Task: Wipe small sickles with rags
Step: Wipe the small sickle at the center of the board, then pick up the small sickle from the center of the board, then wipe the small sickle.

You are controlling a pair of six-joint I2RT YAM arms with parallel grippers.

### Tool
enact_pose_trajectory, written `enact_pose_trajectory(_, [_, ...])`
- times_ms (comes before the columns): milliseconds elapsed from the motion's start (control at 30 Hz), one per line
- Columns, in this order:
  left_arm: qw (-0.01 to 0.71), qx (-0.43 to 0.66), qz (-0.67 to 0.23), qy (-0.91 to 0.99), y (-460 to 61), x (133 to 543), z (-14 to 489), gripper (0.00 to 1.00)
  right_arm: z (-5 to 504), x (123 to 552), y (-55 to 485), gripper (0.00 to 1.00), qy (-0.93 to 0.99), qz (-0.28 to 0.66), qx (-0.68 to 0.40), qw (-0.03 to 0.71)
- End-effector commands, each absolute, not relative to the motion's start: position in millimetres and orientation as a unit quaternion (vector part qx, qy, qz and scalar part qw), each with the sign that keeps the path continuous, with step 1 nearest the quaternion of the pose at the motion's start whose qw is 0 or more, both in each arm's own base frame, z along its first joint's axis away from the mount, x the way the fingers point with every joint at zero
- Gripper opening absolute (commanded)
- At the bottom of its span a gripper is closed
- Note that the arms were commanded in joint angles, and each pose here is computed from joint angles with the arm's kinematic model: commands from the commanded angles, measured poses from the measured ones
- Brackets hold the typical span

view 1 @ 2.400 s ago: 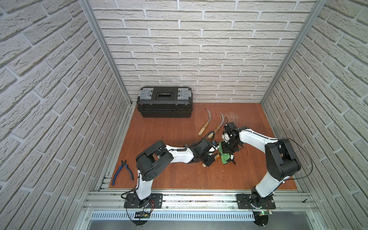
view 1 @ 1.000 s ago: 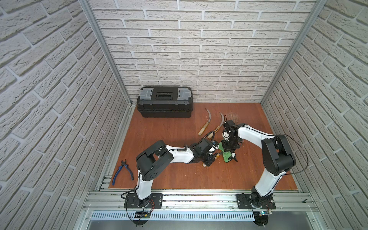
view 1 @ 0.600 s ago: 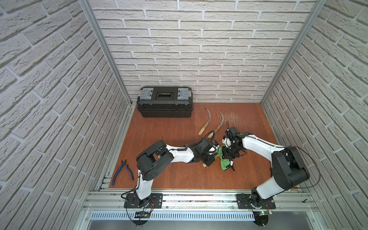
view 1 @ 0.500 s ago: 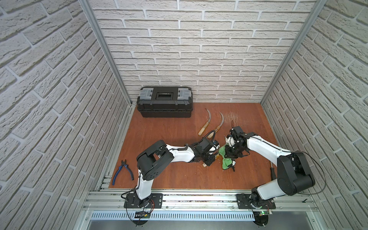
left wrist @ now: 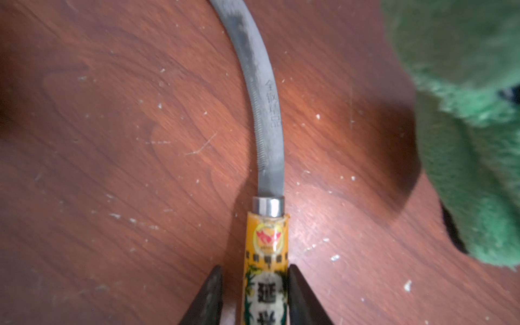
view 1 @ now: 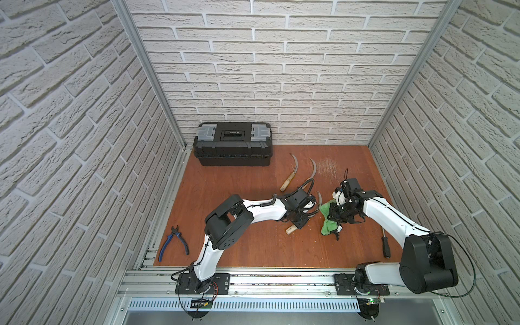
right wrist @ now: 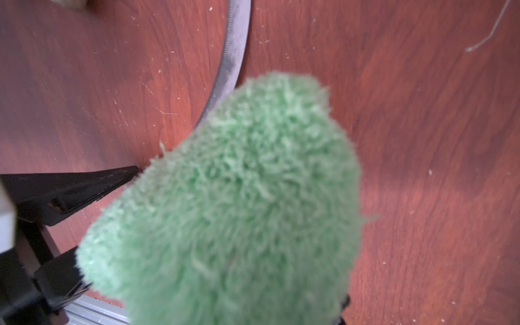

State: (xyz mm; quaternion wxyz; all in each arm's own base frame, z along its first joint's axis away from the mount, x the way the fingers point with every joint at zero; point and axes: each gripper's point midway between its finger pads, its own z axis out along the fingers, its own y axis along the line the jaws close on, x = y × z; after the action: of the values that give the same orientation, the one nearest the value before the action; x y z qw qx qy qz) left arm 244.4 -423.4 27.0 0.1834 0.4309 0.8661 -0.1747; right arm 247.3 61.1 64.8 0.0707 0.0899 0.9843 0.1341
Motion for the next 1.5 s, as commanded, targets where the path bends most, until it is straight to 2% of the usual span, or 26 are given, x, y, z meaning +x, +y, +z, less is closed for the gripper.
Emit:
enact_pose_trajectory(0, [0.135,0.454,-0.11,0.874,-404,236,3,0.38,69,253,59,0.03,0.982,0.138,0.084,0.095])
enact_pose_trajectory(100, [0.131,0.465,-0.091,0.871,-407,237,3,0.36,70,253,58,0.03,0.981,0.14,0.086,0.102])
enact_pose_trajectory(167, [0.128,0.471,-0.078,0.869,-407,237,2,0.31,70,254,57,0.03,0.98,0.142,0.089,0.106])
enact_pose_trajectory(233, [0.123,0.475,-0.07,0.868,-407,236,1,0.18,69,253,57,0.03,0.979,0.145,0.091,0.108])
enact_pose_trajectory(300, [0.124,0.472,-0.067,0.87,-407,237,1,0.0,69,253,56,0.03,0.979,0.148,0.092,0.108])
enact_pose_trajectory(500, [0.173,0.428,-0.114,0.88,-415,247,29,0.0,77,259,56,0.03,0.976,0.157,0.088,0.122])
enact_pose_trajectory(833, [0.279,0.254,-0.387,0.841,-417,286,139,0.0,101,284,70,0.03,0.967,0.192,0.076,0.148])
enact_pose_trajectory(967, [0.298,0.201,-0.483,0.798,-413,300,175,0.0,108,299,82,0.03,0.97,0.191,0.048,0.146])
enact_pose_trajectory(1167, [0.296,0.123,-0.592,0.739,-404,319,194,0.0,130,335,109,0.03,0.969,0.191,0.012,0.16])
enact_pose_trajectory(1467, [0.296,0.079,-0.667,0.679,-398,328,205,0.0,146,377,150,0.03,0.97,0.184,-0.038,0.157])
